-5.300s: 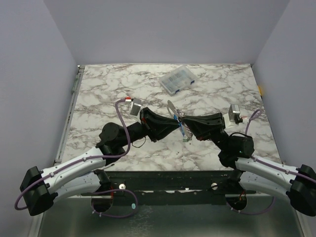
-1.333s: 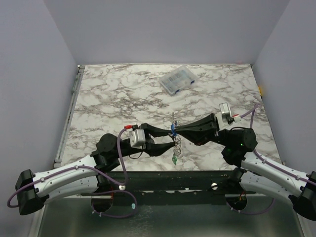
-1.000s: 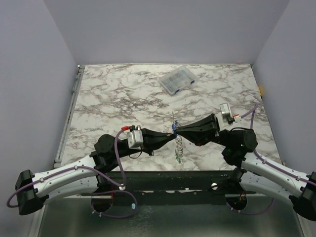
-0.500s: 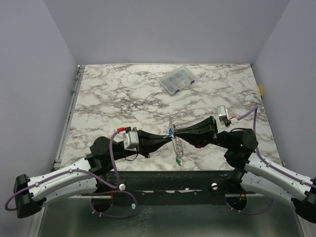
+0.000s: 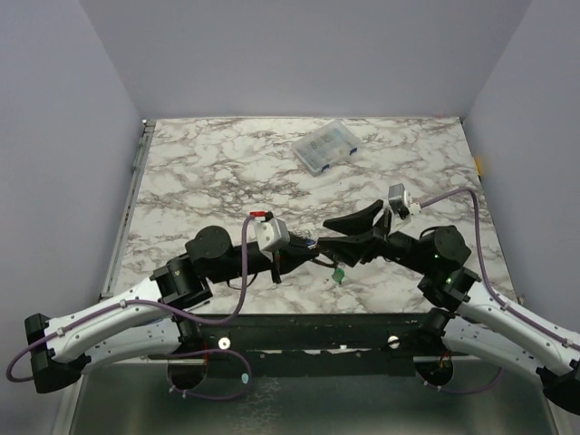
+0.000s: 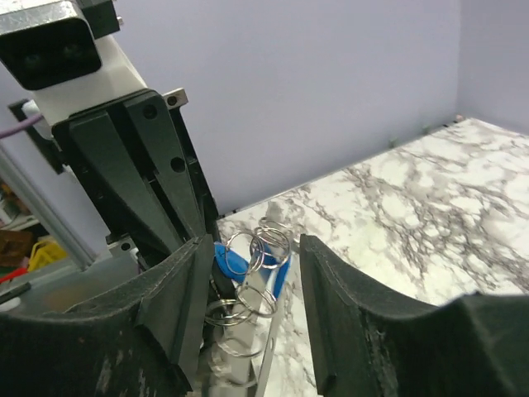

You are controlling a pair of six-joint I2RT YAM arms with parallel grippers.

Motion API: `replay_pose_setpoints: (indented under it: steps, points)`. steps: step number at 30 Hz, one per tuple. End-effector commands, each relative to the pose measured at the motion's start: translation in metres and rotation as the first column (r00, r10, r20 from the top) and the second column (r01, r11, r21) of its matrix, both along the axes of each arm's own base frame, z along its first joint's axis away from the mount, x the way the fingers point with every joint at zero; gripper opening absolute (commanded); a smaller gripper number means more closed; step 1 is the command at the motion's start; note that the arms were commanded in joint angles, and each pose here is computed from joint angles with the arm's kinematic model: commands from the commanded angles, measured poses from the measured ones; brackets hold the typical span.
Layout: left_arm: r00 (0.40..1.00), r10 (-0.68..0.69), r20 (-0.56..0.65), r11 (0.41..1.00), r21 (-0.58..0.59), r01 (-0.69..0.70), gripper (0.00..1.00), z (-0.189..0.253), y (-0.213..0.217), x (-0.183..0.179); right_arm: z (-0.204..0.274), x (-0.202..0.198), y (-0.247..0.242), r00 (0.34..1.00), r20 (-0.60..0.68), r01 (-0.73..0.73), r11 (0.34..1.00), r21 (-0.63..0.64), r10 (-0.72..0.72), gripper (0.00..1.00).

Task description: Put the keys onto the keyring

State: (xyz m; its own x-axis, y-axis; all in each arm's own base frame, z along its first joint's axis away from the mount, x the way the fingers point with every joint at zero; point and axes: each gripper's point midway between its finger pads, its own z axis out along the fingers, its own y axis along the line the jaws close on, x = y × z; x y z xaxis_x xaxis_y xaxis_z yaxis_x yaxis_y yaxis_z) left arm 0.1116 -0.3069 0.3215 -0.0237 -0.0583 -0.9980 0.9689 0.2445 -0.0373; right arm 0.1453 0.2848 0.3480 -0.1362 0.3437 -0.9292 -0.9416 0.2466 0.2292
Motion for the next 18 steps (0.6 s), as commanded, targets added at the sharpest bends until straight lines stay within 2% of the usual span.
replay_pose_setpoints:
  steps: [1, 6, 12, 16, 18]
  points:
    - [0.995, 0.082, -0.050, 0.984, 0.164, -0.073, 0.00, -0.023, 0.007, 0.012, -0.013, 0.012, -0.017, 0.991, -0.060, 0.116, 0.990, -0.081, -0.121, 0.56]
    - [0.990, 0.103, -0.096, 0.971, 0.225, -0.079, 0.00, -0.037, 0.000, 0.017, -0.037, 0.021, -0.037, 0.964, -0.114, 0.222, 0.964, -0.147, -0.239, 0.63]
    - [0.977, 0.167, -0.131, 0.968, 0.208, -0.138, 0.00, -0.024, 0.000, 0.027, -0.076, 0.035, -0.057, 0.903, -0.191, 0.321, 0.900, -0.294, -0.384, 0.65]
    - [0.909, 0.325, -0.261, 0.938, 0.212, -0.275, 0.00, -0.017, 0.000, 0.053, -0.086, 0.048, -0.074, 0.843, -0.203, 0.426, 0.849, -0.311, -0.498, 0.65]
    - [0.821, 0.424, -0.383, 0.904, 0.223, -0.364, 0.00, -0.018, 0.003, 0.073, -0.088, 0.054, -0.082, 0.806, -0.225, 0.474, 0.825, -0.308, -0.547, 0.65]
